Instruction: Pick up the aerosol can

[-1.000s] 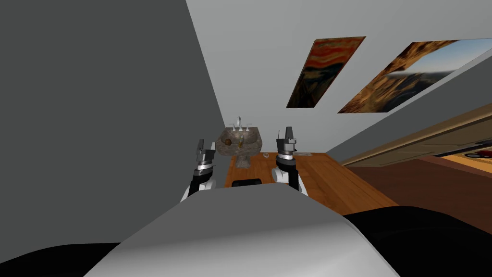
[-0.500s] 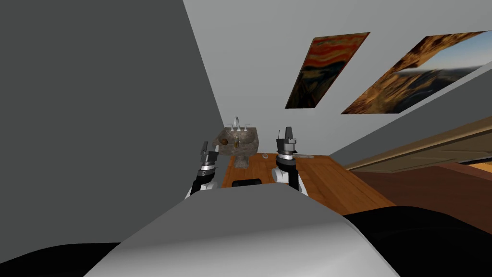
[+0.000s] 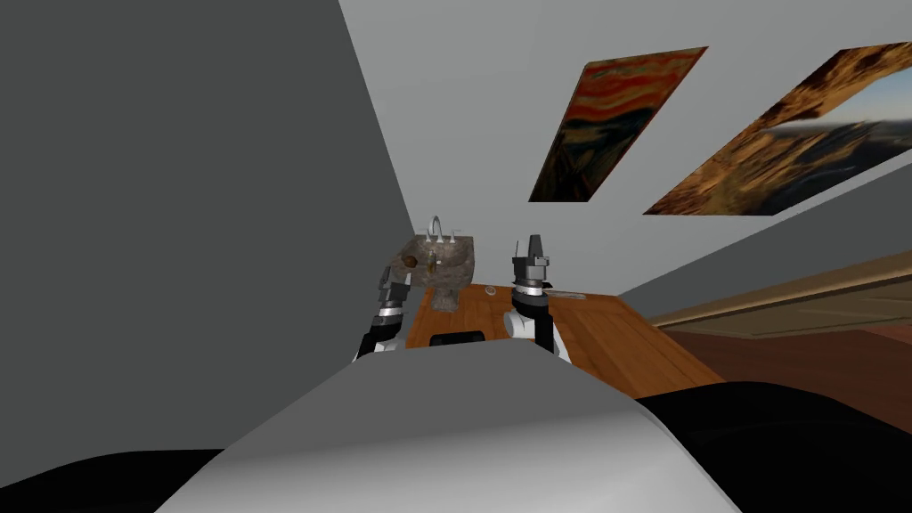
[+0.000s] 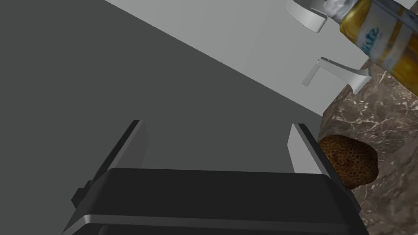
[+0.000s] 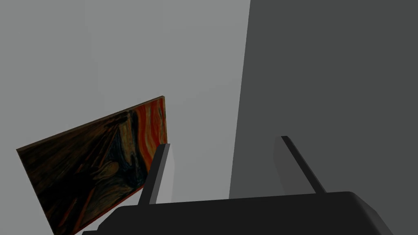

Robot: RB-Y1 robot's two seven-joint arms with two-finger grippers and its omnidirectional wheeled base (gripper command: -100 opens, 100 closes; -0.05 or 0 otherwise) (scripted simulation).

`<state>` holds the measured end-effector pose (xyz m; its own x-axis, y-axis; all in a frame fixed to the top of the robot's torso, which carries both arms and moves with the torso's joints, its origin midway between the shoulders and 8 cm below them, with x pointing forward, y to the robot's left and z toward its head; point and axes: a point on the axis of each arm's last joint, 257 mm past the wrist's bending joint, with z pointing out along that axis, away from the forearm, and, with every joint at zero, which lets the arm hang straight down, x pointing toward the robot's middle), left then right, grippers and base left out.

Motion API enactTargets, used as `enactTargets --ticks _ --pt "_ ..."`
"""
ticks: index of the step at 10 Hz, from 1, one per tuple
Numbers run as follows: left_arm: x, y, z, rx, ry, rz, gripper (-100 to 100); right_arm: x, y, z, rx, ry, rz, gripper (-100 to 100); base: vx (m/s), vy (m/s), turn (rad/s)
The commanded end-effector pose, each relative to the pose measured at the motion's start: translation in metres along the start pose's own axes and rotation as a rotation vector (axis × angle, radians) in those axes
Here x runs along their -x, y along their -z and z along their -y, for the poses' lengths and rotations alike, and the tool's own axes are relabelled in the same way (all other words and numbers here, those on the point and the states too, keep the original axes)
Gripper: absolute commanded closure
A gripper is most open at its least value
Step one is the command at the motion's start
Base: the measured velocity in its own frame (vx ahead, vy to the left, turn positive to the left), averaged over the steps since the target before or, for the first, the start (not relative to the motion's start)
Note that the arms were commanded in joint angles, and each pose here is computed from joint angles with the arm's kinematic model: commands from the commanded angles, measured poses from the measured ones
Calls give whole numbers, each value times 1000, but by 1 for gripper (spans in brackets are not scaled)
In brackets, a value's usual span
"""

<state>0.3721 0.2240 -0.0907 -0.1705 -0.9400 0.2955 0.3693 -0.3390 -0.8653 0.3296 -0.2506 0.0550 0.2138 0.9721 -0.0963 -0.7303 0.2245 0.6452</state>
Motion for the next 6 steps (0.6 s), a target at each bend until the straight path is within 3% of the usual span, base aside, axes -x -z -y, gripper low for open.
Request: enactTargets --ticks 1,6 --pt "5 3 -10 34 64 21 -100 0 0 0 0 0 0 0 -23 -181 183" --pt "25 16 -38 123 264 107 -100 0 0 0 0 0 0 0 38 -160 94"
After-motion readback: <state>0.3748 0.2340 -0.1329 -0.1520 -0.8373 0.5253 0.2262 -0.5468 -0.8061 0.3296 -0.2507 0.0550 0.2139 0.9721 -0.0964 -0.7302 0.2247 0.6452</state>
